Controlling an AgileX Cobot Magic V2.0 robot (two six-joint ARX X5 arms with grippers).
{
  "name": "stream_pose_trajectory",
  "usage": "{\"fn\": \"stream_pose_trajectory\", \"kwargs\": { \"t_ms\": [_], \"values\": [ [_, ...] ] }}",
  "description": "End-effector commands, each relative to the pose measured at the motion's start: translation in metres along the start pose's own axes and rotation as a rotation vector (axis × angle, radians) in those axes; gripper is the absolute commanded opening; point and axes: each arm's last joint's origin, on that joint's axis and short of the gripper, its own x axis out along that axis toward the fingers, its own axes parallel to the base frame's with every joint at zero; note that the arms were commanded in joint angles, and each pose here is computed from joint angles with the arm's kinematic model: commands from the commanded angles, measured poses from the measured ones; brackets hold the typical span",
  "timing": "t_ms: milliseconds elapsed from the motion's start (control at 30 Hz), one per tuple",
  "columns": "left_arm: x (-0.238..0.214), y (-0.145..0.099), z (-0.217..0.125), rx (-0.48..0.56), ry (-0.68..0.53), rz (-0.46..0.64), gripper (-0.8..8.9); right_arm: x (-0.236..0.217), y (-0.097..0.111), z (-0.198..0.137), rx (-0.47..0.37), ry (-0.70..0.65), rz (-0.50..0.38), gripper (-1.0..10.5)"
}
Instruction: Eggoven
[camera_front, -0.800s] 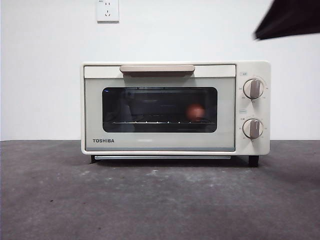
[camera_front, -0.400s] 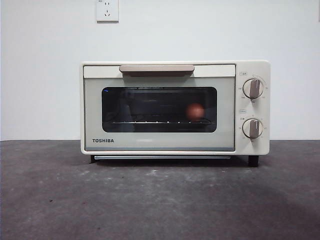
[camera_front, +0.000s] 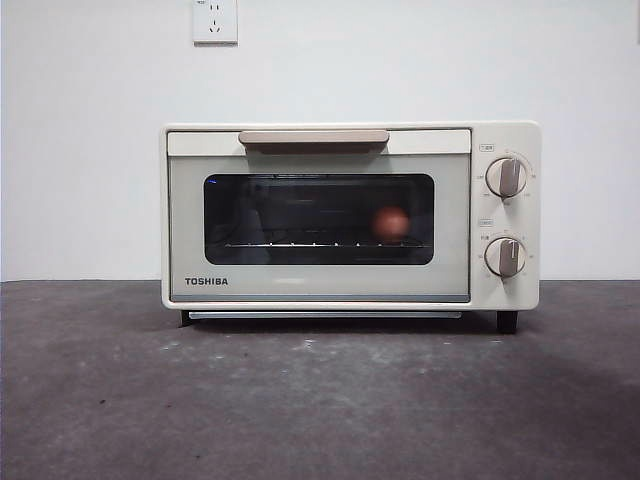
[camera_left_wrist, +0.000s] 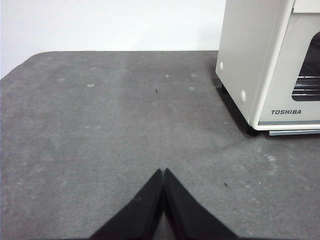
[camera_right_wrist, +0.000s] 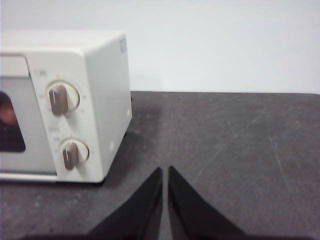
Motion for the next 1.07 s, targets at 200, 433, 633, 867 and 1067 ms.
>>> {"fn": "stream_pose_trajectory", "kwargs": {
  "t_ms": [200,433,633,867,1067],
  "values": [
    [0.002,0.000,-0.008,-0.004,0.030,0.001,0.06,0.000,-0.001,-0.020,0.008,0.086,-0.005,0.0],
    [0.002,0.000,-0.008,-0.005,0.030,0.001,0.06,-0.001,-0.001,-0.024,0.011,0.128,-0.010,0.0],
    [0.002,0.000,-0.008,-0.005,0.030,0.001,0.06,-0.001,-0.001,-0.023,0.011,0.125,-0.009,0.0],
    [0.002,0.000,-0.008,-0.004,0.029,0.001,0.06,-0.001,-0.001,-0.023,0.011,0.124,-0.009,0.0],
    [0.002,0.000,-0.008,-0.005,0.030,0.001,0.06,-0.001,-0.001,-0.023,0.011,0.125,-0.009,0.0]
  ]
}}
